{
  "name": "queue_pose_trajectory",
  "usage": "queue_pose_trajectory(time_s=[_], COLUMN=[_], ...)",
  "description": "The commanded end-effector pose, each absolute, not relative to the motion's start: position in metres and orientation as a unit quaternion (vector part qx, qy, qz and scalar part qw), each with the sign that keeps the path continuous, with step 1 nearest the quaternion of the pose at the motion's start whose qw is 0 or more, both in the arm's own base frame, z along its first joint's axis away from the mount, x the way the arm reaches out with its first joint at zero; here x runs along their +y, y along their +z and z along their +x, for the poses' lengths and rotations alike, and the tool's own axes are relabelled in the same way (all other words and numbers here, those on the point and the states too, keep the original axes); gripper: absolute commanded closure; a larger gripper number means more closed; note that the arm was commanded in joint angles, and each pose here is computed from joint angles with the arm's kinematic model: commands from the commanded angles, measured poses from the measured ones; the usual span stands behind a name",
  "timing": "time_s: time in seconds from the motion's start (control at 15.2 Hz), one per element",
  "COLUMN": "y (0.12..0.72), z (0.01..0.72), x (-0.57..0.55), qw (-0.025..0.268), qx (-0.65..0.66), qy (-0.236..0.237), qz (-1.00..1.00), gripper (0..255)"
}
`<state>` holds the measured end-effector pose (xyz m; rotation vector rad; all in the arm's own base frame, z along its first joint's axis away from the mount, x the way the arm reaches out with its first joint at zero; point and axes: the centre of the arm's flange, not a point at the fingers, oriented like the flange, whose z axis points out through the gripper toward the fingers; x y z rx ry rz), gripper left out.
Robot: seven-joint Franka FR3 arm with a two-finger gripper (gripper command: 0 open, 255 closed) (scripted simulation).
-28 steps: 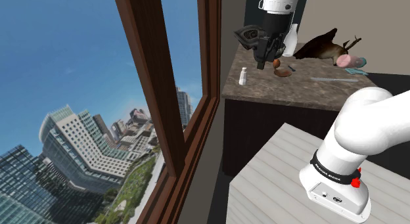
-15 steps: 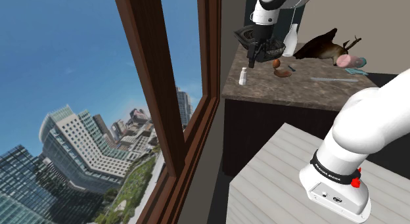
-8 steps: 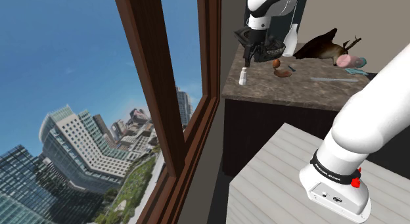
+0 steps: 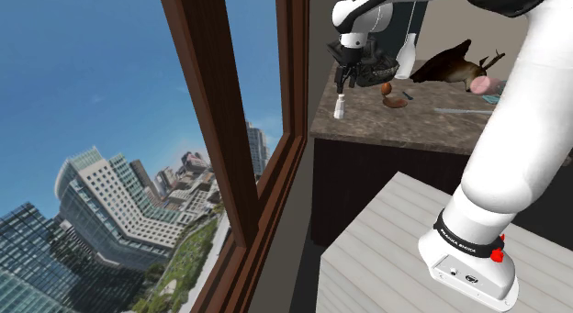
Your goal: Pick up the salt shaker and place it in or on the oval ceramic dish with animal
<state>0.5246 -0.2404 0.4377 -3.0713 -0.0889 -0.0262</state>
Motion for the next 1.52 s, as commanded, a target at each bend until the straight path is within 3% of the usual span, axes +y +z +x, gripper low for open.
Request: queue_pose_trajectory(time_s=[0.0,0.33,0.86,1.39,1.45], y=[0.429,0.404,0.362,0.363,0.363], z=[0.538,0.578,0.58,0.58,0.58], x=[-0.262,-0.309,-0.309,-0.309,-0.309], qw=[0.035,0.037,0.037,0.037,0.037], qx=[-0.027,-0.022,-0.021,-0.021,-0.021], qy=[-0.008,-0.006,-0.006,-0.006,-0.006], qz=[-0.999,-0.999,-0.999,-0.999,-0.999], gripper=[0,0,0,0,255])
